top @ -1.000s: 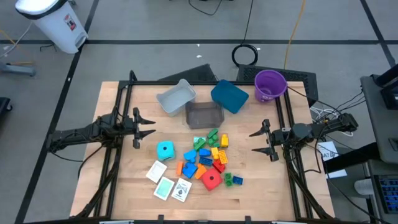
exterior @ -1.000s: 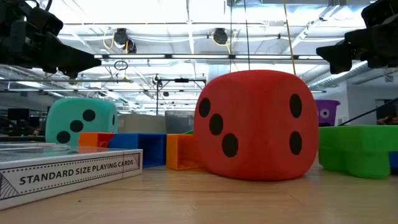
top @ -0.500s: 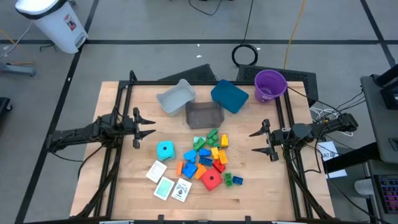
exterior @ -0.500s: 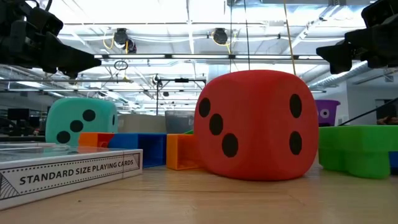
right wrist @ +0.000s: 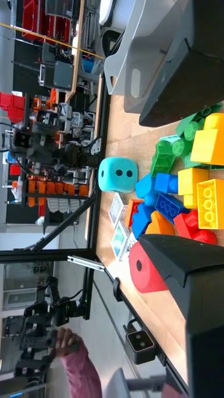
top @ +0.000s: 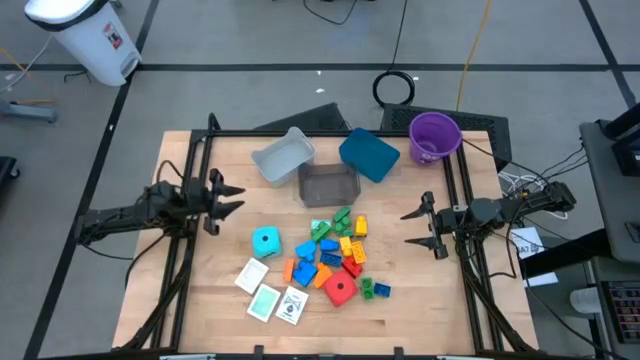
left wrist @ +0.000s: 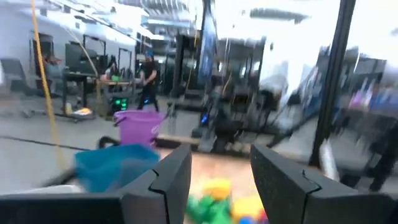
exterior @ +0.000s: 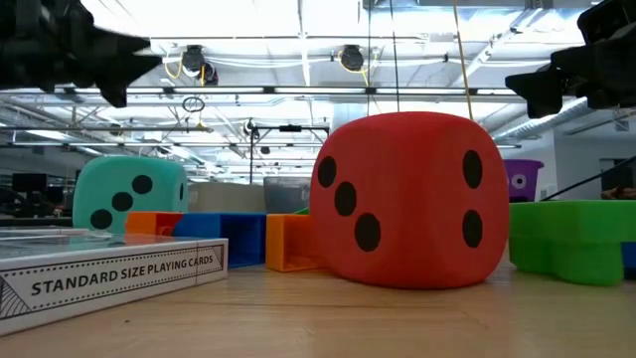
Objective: Pick & Place Toys
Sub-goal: Put the blue die into the gray bin
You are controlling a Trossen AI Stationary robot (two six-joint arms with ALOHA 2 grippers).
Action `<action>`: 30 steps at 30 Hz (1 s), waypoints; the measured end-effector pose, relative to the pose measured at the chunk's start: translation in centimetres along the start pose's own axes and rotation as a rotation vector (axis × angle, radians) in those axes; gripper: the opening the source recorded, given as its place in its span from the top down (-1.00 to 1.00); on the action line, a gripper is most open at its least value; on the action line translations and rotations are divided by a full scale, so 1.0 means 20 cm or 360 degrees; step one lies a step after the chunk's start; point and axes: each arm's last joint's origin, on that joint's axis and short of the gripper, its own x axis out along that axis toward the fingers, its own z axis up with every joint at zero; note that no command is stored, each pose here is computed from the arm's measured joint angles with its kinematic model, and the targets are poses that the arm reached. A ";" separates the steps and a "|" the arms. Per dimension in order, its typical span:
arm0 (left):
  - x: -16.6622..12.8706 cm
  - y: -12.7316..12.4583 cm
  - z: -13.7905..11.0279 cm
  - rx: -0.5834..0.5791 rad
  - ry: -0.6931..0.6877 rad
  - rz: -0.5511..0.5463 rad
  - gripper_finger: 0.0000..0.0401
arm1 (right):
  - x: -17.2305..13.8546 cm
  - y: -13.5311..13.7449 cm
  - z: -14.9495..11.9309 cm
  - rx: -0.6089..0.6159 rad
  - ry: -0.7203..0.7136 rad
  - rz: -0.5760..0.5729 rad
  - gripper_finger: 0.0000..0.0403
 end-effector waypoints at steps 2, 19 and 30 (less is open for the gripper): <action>0.00 0.00 0.01 -0.0196 -0.0028 -0.0004 0.14 | 0.00 0.00 0.00 0.0000 -0.0001 0.0000 -0.33; 0.00 0.01 0.00 -0.0689 -0.0037 0.0105 0.13 | 0.00 0.00 0.00 0.0000 -0.0001 0.0000 -0.33; 0.10 0.01 -0.08 -0.0861 0.0183 0.0162 -0.34 | 0.00 0.00 0.00 0.0000 0.0000 0.0000 -0.33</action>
